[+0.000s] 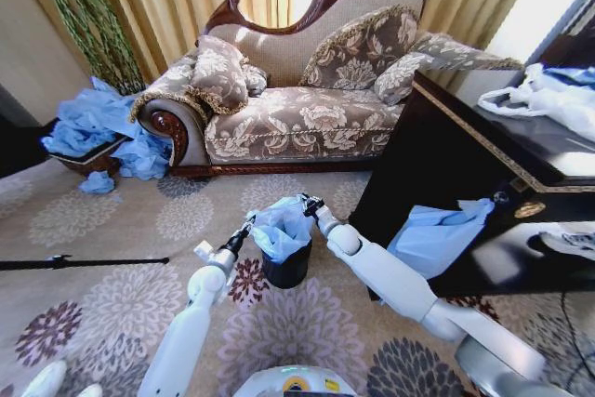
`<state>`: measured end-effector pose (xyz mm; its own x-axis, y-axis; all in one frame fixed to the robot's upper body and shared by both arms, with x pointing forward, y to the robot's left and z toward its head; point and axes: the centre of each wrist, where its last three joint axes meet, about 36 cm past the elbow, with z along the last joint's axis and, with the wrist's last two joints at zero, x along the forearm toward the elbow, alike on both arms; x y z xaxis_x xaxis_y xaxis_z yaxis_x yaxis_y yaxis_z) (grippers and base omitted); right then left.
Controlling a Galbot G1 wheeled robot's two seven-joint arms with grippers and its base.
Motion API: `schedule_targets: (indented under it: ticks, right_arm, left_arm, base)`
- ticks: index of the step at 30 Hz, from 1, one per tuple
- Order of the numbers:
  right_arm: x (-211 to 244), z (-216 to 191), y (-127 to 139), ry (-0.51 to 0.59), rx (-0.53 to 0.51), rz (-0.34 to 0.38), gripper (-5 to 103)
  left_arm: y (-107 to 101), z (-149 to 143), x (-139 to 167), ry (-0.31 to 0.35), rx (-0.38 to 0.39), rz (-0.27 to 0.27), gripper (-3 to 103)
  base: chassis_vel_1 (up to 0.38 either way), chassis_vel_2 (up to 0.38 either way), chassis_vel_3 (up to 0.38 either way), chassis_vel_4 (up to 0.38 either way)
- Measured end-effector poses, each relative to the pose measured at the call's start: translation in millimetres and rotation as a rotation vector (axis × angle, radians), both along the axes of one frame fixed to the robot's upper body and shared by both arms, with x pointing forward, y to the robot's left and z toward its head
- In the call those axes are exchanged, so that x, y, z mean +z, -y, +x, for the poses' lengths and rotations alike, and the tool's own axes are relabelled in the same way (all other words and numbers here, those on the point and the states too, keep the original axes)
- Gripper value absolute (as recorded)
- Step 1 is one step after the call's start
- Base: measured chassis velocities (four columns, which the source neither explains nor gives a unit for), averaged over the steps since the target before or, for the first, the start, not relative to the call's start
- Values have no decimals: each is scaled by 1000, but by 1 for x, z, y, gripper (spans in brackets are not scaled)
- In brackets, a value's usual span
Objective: Place a garbage bag over the trash bin.
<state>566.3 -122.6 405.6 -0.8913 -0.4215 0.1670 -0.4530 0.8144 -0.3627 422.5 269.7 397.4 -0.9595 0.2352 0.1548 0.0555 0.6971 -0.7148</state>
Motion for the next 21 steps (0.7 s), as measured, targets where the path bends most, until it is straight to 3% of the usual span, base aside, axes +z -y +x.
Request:
schedule_targets:
  ticks: [4, 5, 7, 8, 9, 10, 12, 13, 15, 16, 19, 20, 21]
  right_arm:
    - [1, 1, 0, 1, -1, 2, 0]
    - [2, 1, 0, 1, -1, 2, 0]
    - [2, 1, -1, 1, 0, 6, 0]
    - [1, 0, -2, -1, 0, 9, 0]
    - [1, 0, -2, -1, 0, 9, 0]
    - [0, -1, -2, -4, -1, 11, 0]
    - [-3, -2, -2, -6, -5, 14, 0]
    - [-3, -2, -2, -6, -5, 14, 0]
    - [-6, -4, 0, -10, -10, 17, 0]
    - [-6, -4, 0, -10, -10, 17, 0]
    - [-10, -6, 2, -13, -16, 22, 0]
    - [-10, -6, 2, -13, -16, 22, 0]
    - [-11, -7, 2, -13, -19, 25, 0]
  left_arm:
    - [8, -8, 27, -15, -39, 53, 70]
    - [12, -11, 40, -42, -65, 95, 76]
    - [17, -15, 63, -90, -123, 229, 86]
    - [17, -16, 73, -102, -153, 326, 92]
    - [17, -16, 73, -102, -153, 326, 92]
    - [15, -15, 82, -101, -177, 418, 97]
    - [6, -9, 99, -69, -226, 553, 98]
    - [6, -9, 99, -69, -226, 553, 98]
    - [-6, 3, 118, -21, -266, 654, 100]
    - [-6, 3, 118, -21, -266, 654, 100]
    - [-27, 31, 132, 62, -392, 767, 100]
    - [-27, 31, 132, 62, -392, 767, 100]
    - [-36, 45, 132, 106, -487, 828, 100]
  base:
    - [0, 0, 0, 0]
    - [0, 0, 0, 0]
    - [0, 0, 0, 0]
    - [0, 0, 0, 0]
    - [0, 0, 0, 0]
    - [0, 0, 0, 0]
    - [0, 0, 0, 0]
    - [0, 0, 0, 0]
    - [0, 0, 0, 0]
    - [0, 0, 0, 0]
    - [0, 0, 0, 0]
    - [0, 0, 0, 0]
    - [0, 0, 0, 0]
